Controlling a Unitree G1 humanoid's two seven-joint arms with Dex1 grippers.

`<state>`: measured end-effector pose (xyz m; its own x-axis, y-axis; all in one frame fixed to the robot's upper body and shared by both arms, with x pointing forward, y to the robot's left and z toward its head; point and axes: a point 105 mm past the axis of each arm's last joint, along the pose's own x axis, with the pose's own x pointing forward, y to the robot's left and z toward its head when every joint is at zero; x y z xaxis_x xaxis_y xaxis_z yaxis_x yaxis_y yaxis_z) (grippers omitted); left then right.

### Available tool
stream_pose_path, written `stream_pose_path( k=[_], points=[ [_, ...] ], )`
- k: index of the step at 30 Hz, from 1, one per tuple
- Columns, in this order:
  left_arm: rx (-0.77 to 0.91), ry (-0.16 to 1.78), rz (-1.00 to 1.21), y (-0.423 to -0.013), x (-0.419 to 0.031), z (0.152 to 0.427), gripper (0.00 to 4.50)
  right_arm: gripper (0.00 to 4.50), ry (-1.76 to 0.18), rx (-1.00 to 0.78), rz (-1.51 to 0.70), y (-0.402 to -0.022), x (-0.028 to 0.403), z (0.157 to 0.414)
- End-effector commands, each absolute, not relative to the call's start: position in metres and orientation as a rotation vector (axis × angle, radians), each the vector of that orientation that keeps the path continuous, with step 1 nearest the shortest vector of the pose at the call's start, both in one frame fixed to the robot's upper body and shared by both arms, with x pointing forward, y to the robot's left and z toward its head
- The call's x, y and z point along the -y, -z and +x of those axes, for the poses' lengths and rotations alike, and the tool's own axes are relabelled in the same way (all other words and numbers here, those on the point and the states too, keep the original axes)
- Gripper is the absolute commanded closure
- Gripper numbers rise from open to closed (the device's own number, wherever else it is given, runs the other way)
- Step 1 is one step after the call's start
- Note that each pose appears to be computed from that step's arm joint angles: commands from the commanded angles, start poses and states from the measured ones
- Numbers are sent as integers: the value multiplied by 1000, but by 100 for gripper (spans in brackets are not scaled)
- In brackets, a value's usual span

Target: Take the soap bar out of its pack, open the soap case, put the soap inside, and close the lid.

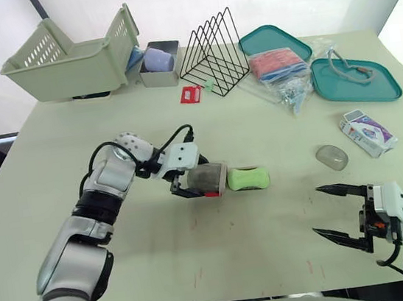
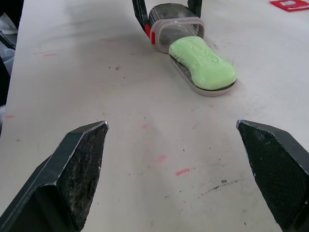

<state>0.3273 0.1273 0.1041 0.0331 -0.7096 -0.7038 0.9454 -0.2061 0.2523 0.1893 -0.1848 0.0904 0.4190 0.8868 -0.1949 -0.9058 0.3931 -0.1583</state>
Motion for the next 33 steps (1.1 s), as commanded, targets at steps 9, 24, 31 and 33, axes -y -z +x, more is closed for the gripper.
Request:
stream_pose_path(
  k=[9,24,31,33],
  points=[
    [-281,1543,898,-112,-128,333,0,3,-1160,-62,-265,-100,184,190],
    [-249,1549,875,-117,-124,331,105,0,-1175,-74,-272,-103,181,192],
    [-252,1546,873,-118,-124,330,105,0,-1183,-89,-300,-106,178,196],
    [-243,1534,882,-120,-126,330,105,0,-1196,-100,-332,-113,173,203]
  ],
)
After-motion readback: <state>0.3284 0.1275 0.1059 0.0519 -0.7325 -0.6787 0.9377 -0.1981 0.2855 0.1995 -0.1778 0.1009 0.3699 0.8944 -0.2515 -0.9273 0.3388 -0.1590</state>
